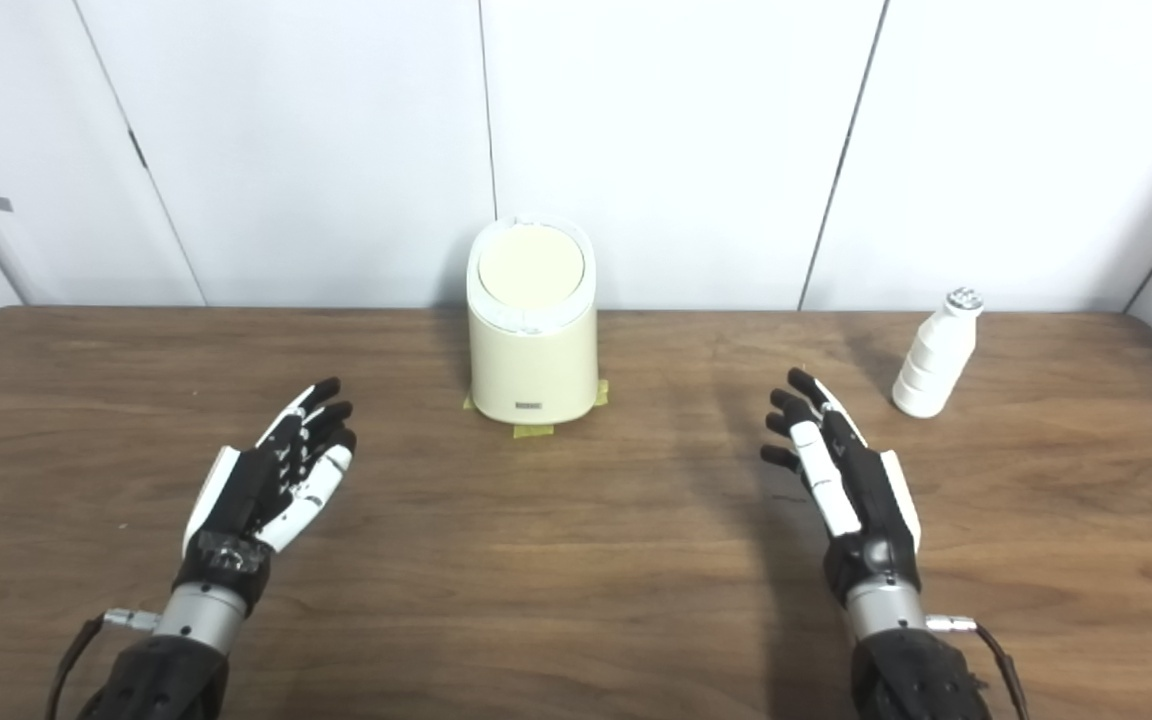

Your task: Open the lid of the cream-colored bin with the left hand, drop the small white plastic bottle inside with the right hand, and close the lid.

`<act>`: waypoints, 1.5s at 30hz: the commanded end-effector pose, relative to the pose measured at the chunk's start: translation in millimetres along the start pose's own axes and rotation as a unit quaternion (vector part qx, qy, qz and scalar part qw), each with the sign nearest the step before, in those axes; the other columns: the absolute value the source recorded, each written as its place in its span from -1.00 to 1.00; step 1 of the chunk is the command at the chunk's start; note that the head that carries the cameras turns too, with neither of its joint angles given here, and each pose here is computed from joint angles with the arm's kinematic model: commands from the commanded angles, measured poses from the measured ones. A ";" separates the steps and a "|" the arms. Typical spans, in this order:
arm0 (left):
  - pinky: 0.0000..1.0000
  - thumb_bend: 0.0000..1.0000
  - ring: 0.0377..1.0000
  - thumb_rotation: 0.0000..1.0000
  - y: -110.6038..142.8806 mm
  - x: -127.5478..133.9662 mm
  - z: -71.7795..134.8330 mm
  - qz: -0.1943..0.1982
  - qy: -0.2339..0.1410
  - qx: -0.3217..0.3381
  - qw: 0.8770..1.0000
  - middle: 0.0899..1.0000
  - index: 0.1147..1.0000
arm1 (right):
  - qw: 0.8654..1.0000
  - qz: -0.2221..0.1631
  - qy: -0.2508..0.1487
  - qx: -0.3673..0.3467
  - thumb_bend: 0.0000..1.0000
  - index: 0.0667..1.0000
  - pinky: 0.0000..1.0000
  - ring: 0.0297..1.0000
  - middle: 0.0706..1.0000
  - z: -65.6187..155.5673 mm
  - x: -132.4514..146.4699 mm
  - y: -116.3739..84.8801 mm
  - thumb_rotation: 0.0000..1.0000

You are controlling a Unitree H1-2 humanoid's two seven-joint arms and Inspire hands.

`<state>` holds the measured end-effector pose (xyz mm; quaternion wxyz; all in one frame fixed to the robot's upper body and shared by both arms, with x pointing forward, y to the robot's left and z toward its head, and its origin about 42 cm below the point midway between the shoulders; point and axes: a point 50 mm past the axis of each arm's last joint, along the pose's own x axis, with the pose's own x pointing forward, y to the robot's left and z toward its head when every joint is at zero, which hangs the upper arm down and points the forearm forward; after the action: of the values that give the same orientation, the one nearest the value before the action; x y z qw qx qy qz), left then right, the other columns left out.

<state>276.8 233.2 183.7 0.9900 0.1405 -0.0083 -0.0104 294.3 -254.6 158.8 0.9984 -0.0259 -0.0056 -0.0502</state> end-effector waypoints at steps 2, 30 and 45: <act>0.77 -0.45 0.82 0.05 2.6 7.2 15.5 0.008 -0.039 0.000 0.999 0.79 0.91 | 0.999 0.002 -0.043 0.001 -0.15 0.74 0.47 0.66 0.68 19.1 8.0 0.2 0.57; 0.63 -0.29 0.75 -0.07 3.9 4.3 19.1 0.021 -0.035 0.003 0.999 0.73 0.86 | 0.999 0.005 -0.040 0.013 -0.15 0.74 0.48 0.67 0.68 19.4 5.2 5.2 0.55; 0.56 0.48 0.68 -0.51 25.9 65.6 83.8 0.060 -0.106 0.035 0.992 0.71 0.80 | 0.999 0.005 -0.037 0.027 -0.18 0.75 0.49 0.65 0.68 15.4 2.8 16.2 0.54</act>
<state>333.3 233.7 255.0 0.9816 0.1616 -0.0960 0.0344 293.9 -240.8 156.5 0.9989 -0.0057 -0.0035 -0.0456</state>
